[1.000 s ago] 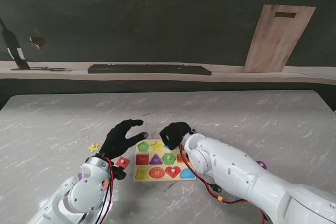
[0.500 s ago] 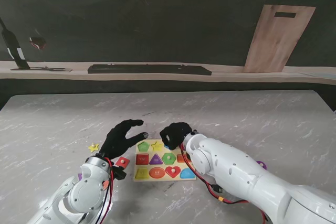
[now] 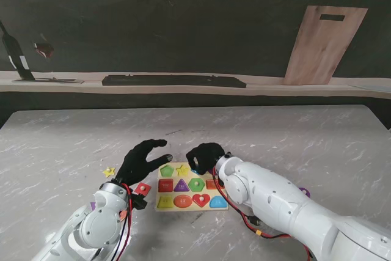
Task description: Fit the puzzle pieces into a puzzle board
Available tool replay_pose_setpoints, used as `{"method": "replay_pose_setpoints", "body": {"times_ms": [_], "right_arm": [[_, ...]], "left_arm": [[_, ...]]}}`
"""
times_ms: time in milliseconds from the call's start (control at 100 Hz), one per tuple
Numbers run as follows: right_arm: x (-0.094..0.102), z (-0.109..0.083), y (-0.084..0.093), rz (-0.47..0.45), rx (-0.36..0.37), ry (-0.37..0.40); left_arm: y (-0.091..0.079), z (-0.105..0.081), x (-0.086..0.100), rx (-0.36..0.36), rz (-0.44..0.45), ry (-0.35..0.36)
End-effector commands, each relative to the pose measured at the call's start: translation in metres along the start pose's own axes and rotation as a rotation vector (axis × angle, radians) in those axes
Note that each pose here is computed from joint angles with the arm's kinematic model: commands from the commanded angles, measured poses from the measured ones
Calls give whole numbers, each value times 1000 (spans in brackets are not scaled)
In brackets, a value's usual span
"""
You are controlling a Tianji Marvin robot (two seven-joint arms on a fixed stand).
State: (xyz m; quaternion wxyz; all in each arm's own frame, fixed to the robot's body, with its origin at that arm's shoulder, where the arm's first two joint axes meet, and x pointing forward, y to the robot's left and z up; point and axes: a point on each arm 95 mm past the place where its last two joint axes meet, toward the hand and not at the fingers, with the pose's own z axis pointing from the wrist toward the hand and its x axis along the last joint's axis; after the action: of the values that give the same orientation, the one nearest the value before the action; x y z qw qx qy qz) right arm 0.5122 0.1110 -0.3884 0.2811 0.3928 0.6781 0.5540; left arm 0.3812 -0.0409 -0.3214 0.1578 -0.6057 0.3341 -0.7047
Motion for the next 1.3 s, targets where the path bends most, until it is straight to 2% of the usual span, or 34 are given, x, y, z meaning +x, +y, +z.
{"method": "replay_pose_setpoints", "body": {"times_ms": [0,580,1290], "right_arm": [[5,-4,-11,5,17,6],[8,-5,-6,18,-21,21],[3,-7,-13,-66,30,-21]], "left_arm": [[1,0,2,-1,-5,2],[2,1,2,-3,-7,1],[2,0,2,-5,-5,0]]}}
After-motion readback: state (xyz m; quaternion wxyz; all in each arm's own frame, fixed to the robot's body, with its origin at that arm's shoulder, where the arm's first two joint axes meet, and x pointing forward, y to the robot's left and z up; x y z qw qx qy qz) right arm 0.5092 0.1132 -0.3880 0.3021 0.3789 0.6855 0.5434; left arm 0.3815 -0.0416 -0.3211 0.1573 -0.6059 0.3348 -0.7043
